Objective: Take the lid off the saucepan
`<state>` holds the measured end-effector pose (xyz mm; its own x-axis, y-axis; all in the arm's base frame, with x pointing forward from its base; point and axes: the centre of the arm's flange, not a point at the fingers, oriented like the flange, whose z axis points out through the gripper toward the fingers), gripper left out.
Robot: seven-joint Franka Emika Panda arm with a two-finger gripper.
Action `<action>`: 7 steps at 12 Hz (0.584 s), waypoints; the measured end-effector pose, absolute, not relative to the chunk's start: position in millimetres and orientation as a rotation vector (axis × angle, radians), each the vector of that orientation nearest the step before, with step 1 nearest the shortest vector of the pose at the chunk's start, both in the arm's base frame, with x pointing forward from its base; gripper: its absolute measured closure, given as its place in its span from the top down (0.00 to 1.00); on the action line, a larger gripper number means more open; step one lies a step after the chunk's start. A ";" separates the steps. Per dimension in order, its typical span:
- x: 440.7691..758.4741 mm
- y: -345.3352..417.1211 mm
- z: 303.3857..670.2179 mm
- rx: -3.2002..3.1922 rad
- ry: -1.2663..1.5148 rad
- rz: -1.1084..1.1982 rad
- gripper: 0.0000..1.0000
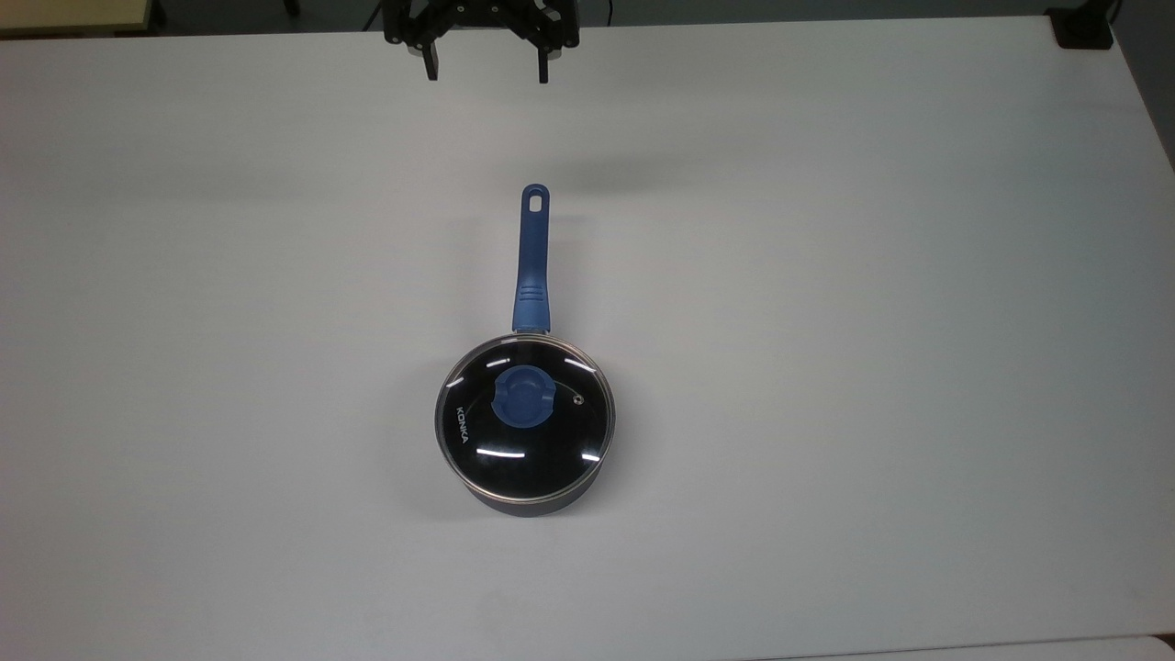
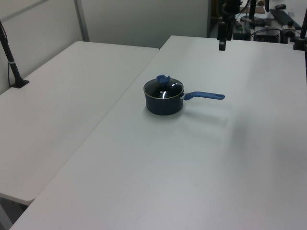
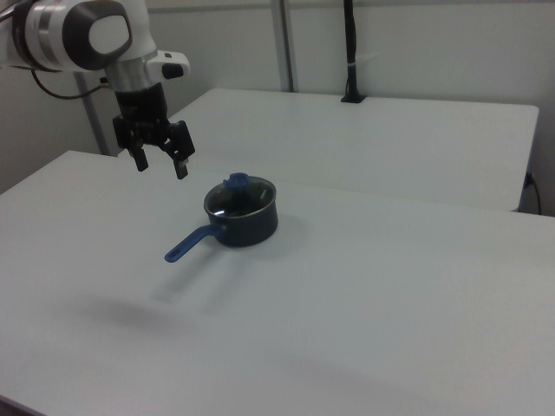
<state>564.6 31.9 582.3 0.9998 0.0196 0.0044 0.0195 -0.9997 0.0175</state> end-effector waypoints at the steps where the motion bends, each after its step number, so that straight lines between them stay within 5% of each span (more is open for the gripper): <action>1: 564.6 31.9 582.3 3.124 0.031 0.007 1.00; 7: 564.7 30.1 582.4 3.124 0.042 0.007 1.00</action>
